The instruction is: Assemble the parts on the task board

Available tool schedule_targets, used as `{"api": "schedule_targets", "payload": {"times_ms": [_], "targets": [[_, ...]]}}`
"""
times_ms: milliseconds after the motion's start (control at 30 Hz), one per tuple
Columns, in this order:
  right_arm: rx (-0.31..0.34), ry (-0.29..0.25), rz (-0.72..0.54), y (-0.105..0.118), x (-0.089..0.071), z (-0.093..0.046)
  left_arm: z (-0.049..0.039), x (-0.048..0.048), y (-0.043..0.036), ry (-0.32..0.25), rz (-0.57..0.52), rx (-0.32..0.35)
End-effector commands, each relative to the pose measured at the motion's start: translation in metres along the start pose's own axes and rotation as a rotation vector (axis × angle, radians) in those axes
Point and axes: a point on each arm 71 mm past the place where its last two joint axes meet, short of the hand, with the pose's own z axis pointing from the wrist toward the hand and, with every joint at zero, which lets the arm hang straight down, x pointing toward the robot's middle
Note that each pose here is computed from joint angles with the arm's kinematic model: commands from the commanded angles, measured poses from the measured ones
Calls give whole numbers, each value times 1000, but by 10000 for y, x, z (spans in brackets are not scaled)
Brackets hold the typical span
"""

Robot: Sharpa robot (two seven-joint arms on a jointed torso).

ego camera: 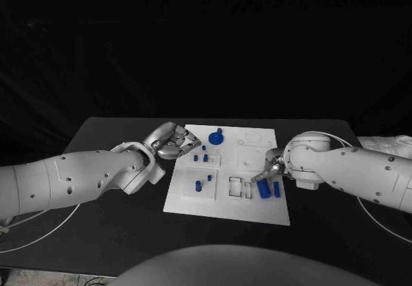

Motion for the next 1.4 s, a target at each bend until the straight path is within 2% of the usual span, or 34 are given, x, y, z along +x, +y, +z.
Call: {"api": "schedule_targets", "payload": {"times_ms": [33,333,800,967,1167,1400], "targets": [[-1,29,-1,-1,29,5,8,28,-9,21,-6,3],[-16,26,74,-10,27,6,13,43,-7,26,-8,0],[-38,67,275,-25,-36,-70,4,31,7,26,-7,-8],[-56,66,339,16,-75,-115,2,27,13,26,-7,-11],[-80,89,404,90,-61,-157,-8,13,22,24,-5,-16],[-110,113,421,197,-21,-196,-7,16,22,27,-6,-17]]}}
